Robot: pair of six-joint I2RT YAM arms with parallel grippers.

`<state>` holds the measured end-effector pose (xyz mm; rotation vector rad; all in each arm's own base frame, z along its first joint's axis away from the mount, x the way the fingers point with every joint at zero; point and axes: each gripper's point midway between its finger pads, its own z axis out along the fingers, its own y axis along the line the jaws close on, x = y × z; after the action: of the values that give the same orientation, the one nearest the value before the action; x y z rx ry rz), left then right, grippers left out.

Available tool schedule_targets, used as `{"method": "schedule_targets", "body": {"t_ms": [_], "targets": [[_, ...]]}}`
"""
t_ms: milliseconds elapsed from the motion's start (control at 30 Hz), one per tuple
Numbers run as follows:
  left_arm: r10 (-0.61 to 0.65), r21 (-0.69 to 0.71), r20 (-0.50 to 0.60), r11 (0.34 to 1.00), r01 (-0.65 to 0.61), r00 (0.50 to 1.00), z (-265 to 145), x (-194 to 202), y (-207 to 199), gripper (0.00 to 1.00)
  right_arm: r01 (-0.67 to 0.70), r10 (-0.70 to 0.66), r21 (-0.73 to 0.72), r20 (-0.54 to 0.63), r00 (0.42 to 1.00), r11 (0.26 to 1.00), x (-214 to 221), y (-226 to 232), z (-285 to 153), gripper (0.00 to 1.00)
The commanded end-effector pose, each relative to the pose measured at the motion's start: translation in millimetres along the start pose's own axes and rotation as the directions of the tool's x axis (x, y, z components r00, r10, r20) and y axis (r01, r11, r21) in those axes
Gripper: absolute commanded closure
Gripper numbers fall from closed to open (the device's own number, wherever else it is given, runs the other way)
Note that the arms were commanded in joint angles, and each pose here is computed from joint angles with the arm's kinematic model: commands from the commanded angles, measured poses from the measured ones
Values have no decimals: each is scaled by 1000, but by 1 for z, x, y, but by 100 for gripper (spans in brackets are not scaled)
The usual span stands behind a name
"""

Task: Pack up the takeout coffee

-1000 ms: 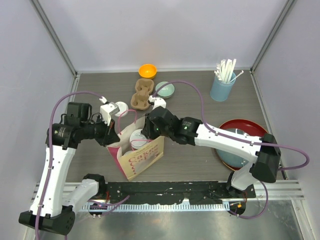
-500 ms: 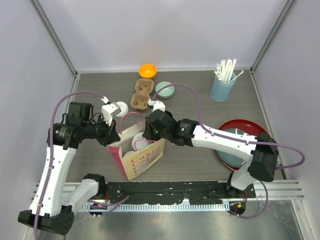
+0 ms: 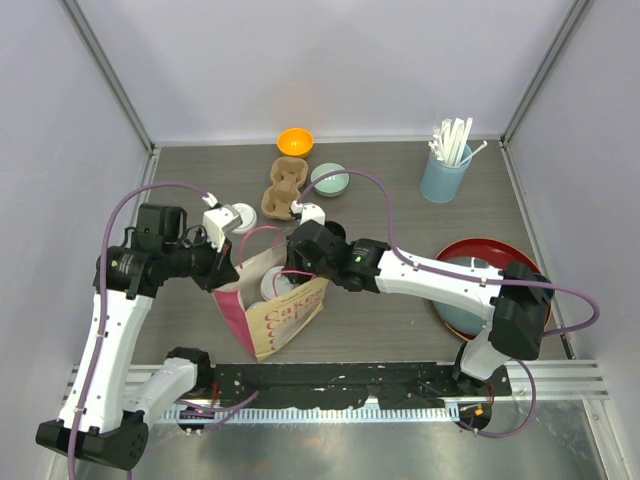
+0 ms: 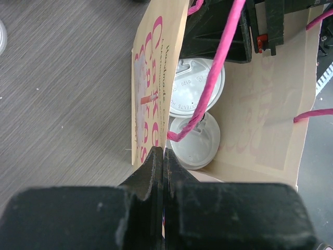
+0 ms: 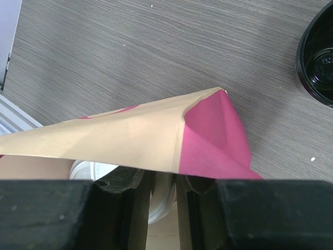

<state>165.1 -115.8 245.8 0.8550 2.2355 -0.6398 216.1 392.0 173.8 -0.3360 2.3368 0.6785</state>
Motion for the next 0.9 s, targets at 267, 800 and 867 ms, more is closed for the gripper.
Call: {"method": "schedule_targets", "body": {"t_ms": [267,800,867], "targets": [[1,-11,-48,1000,-1,999,-2,12,0,100,44,-33,121,-95,995,992,31,-34,20,99],[-1,-10,-49,1000,1,999,-2,12,0,100,65,-52,129,-101,993,990,32,-36,22,97],[-2,-10,-47,1000,1,999,-2,12,0,100,66,-52,127,-104,993,990,33,-36,22,95]]}}
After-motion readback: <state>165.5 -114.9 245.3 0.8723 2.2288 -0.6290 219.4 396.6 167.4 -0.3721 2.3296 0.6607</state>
